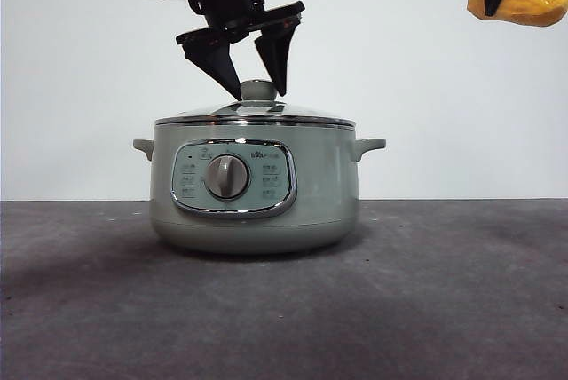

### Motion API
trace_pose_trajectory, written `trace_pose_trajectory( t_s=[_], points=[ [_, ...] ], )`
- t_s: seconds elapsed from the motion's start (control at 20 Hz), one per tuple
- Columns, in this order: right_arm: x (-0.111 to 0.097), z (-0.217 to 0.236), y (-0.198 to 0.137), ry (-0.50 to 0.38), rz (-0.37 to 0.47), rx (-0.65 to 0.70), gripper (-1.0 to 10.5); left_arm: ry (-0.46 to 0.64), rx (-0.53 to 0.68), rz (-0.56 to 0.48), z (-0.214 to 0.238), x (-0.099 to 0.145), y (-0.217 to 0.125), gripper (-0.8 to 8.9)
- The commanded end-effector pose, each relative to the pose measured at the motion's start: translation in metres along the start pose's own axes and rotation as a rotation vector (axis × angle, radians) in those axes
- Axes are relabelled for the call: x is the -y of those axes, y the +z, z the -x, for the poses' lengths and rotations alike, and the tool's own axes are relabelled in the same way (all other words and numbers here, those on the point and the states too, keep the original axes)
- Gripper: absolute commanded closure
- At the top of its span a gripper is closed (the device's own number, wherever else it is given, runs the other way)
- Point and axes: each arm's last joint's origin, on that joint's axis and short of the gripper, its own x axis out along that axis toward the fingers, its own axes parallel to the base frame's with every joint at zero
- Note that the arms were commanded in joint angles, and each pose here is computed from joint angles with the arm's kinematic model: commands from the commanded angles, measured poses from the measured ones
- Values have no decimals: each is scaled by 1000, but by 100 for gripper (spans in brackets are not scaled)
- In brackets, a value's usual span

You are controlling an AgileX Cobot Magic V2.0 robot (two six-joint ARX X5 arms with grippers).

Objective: Pick up the corn,open the lid,put the corn in the pot,close the lid

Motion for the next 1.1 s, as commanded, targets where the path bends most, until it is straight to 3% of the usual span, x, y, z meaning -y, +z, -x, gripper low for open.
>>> trace_pose_trajectory(
  t_s=[0.05, 0.4, 0.7, 1.1],
  points=[
    [0, 1, -3, -1, 9, -18, 957, -6, -19, -6, -9, -1, -1, 514],
    [0, 1, -3, -1, 9, -19, 957, -12, -16, -10, -10, -1, -1, 826],
    [0, 1, -3, -1, 16, -18, 957, -5, 36, -25, -2, -3, 5, 826],
    [0, 1, -2, -1, 15, -17, 957, 1, 125, -23, 42, -4, 23, 826]
  ],
)
